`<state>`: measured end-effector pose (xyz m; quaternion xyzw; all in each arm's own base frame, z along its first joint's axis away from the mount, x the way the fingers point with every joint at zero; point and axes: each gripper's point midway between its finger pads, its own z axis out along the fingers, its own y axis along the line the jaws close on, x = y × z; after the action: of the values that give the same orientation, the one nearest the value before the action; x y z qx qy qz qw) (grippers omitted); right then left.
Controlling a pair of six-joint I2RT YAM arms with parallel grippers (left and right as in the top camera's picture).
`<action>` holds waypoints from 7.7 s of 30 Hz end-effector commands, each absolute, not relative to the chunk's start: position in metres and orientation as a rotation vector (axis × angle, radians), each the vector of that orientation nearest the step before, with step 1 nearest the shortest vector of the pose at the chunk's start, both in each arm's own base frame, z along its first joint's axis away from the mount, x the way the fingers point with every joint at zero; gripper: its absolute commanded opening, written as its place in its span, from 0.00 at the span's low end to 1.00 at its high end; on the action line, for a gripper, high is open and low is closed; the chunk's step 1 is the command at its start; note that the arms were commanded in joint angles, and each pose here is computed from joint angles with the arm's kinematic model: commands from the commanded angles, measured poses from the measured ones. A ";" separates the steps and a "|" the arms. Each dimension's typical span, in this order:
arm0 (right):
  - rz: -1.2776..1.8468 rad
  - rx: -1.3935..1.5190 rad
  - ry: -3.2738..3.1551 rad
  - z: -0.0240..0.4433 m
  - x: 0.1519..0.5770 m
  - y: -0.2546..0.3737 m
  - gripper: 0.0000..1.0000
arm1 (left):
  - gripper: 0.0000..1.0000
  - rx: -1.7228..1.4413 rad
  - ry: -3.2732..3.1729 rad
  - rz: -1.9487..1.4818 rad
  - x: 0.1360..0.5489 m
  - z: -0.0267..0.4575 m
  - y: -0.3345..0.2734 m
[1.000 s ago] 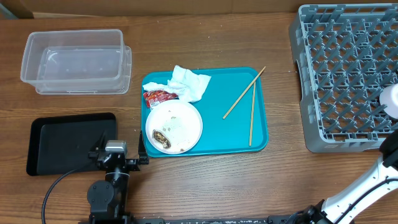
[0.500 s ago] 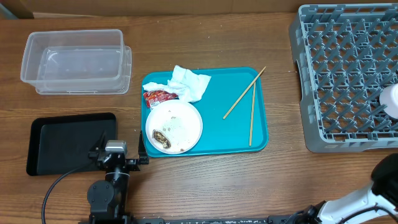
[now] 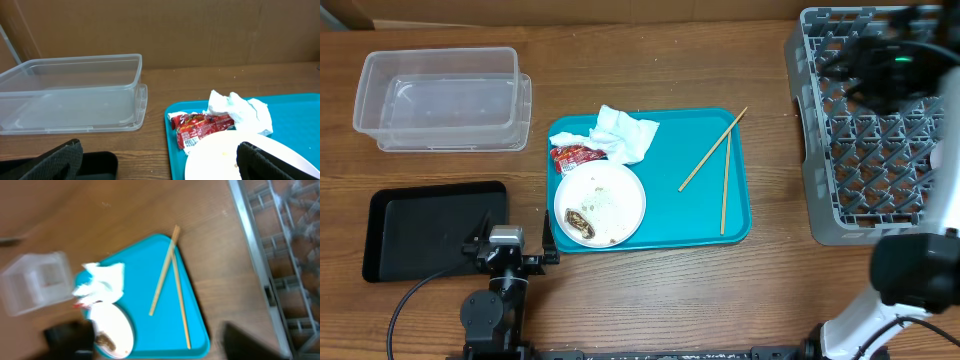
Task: Sort waste into correct bins and load items into the dishwasher
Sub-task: 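Move the right gripper over the chopsticks on the teal tray, then grasp one wooden chopstick with the right gripper and lift, then carry the chopstick to the rack and drop it in, then return the right gripper to grasp the second chopstick, then carry the second chopstick to the rack and release it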
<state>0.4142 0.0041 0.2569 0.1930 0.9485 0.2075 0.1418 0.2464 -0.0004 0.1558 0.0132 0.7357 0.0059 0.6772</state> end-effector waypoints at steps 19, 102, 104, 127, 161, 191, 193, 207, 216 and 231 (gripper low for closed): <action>0.122 0.996 2.976 0.108 0.434 0.108 0.64 | 1.00 0.012 1.650 0.021 0.246 0.155 0.003; 0.063 0.195 2.594 0.235 0.518 -0.120 0.04 | 1.00 0.011 1.650 0.021 0.246 0.155 0.003; 0.085 0.055 2.597 0.228 0.520 -0.117 0.04 | 1.00 0.011 1.650 0.021 0.246 0.155 0.003; 0.362 -0.287 2.664 0.152 0.516 -0.071 1.00 | 1.00 0.012 1.650 0.021 0.246 0.155 0.003; -0.079 0.366 3.238 0.117 0.399 0.081 0.67 | 1.00 0.012 1.650 0.021 0.246 0.155 0.003; -0.016 0.238 3.321 0.018 0.372 0.127 0.48 | 1.00 0.011 1.650 0.021 0.246 0.155 0.003; -0.014 0.237 3.317 0.011 0.371 0.127 0.41 | 1.00 0.012 1.650 0.021 0.246 0.155 0.003; 0.093 0.259 3.234 0.050 0.398 0.124 0.04 | 1.00 0.011 1.650 0.021 0.246 0.155 0.003; 0.182 0.216 2.874 0.178 0.482 0.044 0.04 | 1.00 0.011 1.650 0.021 0.246 0.155 0.003; -0.037 0.003 2.561 0.218 0.539 -0.104 0.04 | 1.00 0.011 1.650 0.021 0.246 0.155 0.003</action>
<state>0.5349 -0.1047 0.2030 0.0640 0.9623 0.0060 0.2643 0.2464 -0.0004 0.1558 0.0132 0.7357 0.0059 0.6772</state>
